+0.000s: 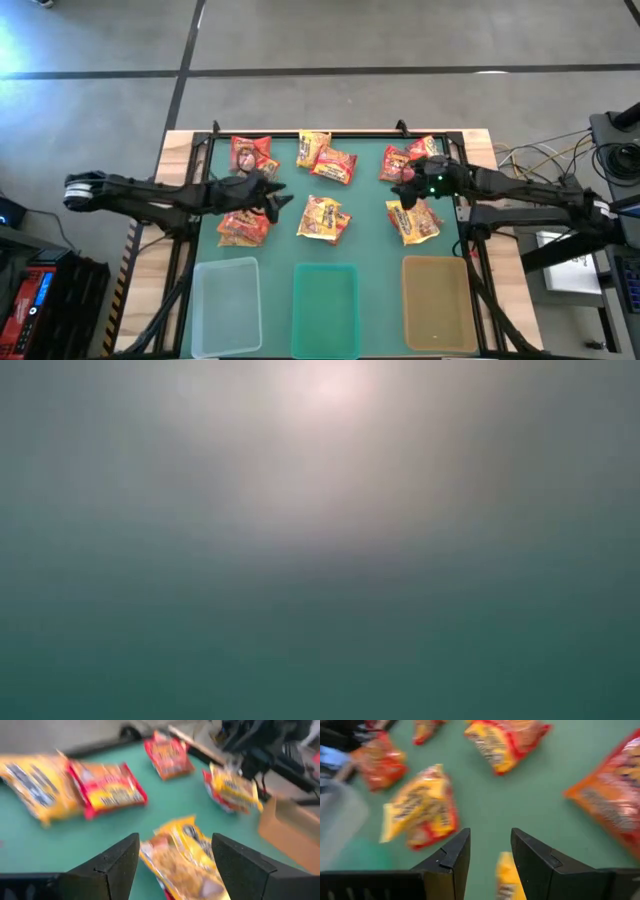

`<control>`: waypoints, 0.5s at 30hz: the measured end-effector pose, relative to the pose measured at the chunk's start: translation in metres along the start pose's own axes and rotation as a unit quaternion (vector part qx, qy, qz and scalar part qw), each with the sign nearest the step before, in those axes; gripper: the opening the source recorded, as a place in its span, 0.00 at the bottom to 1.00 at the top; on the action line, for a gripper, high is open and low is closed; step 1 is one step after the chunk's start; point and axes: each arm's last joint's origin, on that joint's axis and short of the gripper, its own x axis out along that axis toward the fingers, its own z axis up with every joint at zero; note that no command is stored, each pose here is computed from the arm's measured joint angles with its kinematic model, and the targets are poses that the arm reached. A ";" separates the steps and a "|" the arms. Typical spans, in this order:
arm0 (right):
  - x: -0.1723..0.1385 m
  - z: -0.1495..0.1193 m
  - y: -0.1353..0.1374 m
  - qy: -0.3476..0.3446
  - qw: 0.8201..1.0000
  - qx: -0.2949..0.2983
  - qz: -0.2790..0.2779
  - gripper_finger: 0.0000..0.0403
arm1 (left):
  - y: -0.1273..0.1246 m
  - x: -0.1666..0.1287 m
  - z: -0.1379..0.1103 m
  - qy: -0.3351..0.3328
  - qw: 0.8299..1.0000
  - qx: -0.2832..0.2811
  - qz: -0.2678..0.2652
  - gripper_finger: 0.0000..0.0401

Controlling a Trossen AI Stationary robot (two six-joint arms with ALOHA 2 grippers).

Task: Sort Maruchan noodles
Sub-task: Put the yellow noodle pack into the orange bin

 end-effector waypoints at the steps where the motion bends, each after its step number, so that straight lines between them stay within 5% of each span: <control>1: 0.002 0.002 0.002 0.005 1.000 0.008 0.013 0.33 | 0.000 0.004 -0.002 0.013 1.000 -0.005 -0.004 0.58; 15: 0.034 0.010 0.016 0.016 0.996 0.058 0.071 0.33 | -0.007 0.045 -0.030 0.169 0.981 -0.068 -0.068 0.58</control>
